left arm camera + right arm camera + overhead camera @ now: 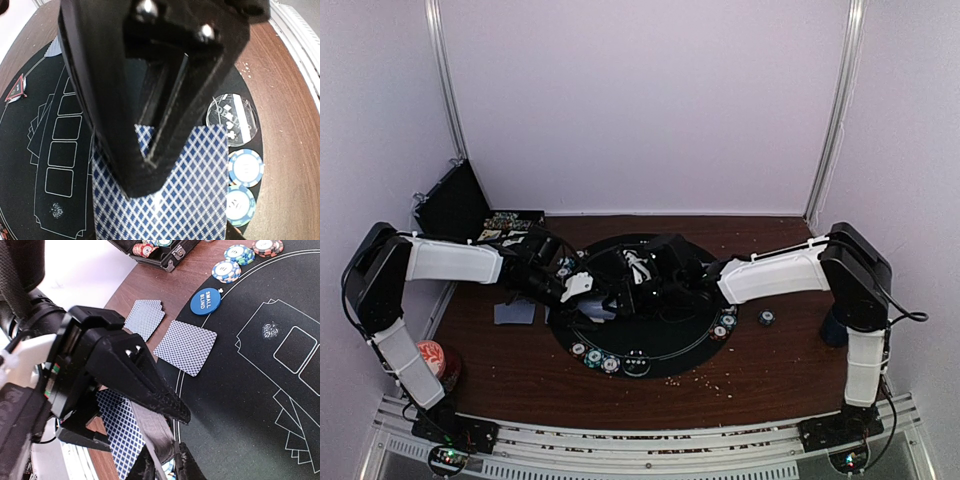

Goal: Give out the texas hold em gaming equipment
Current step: Pick up the poker card from the face-down deck piles.

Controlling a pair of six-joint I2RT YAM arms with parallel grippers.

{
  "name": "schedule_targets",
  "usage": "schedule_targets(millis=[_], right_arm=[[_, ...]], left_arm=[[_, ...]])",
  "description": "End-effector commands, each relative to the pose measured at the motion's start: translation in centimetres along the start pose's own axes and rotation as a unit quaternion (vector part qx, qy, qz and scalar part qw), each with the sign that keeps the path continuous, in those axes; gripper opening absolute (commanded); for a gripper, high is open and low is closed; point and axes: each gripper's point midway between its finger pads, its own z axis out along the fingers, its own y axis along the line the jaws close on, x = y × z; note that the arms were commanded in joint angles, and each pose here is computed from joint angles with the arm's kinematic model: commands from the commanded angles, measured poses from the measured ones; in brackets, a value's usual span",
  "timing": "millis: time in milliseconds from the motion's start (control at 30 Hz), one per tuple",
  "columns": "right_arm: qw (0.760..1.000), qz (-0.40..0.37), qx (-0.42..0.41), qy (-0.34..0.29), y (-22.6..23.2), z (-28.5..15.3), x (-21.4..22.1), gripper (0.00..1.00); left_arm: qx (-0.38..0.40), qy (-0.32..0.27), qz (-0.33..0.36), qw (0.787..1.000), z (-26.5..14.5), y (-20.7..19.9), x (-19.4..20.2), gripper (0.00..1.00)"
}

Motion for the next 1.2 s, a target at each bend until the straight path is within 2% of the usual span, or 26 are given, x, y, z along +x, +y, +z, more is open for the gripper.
schedule_targets(millis=[0, 133, 333, 567, 867, 1000, 1167], right_arm=[[1.000, -0.010, 0.008, -0.010, 0.1, -1.7, -0.9, 0.13], [1.000, -0.013, 0.010, -0.008, 0.3, -2.2, -0.7, 0.12], [1.000, -0.018, -0.002, -0.004, 0.9, -2.3, -0.4, 0.00], [1.000, -0.010, -0.022, -0.007, 2.0, -3.0, 0.0, 0.00], [0.994, 0.006, 0.040, -0.098, 1.3, -10.2, -0.7, 0.00], [0.984, 0.048, 0.089, -0.148, -0.6, -13.7, -0.2, 0.00], [0.957, 0.128, 0.136, -0.220, -4.2, -17.1, 2.0, 0.00]], left_arm=[[0.015, -0.019, 0.010, 1.000, -0.2, -0.4, -1.1, 0.42], [0.014, -0.020, 0.010, 1.000, -0.2, -0.4, -1.2, 0.43], [0.015, -0.018, 0.009, 1.000, -0.1, -0.3, -1.0, 0.43], [0.016, -0.016, 0.008, 1.000, 0.0, -0.3, -0.9, 0.43], [0.017, -0.013, 0.006, 1.000, 0.1, -0.2, -0.8, 0.43], [0.016, -0.011, 0.003, 1.000, 0.2, -0.2, -0.7, 0.43], [0.016, -0.010, 0.002, 1.000, 0.3, -0.1, -0.6, 0.42]])
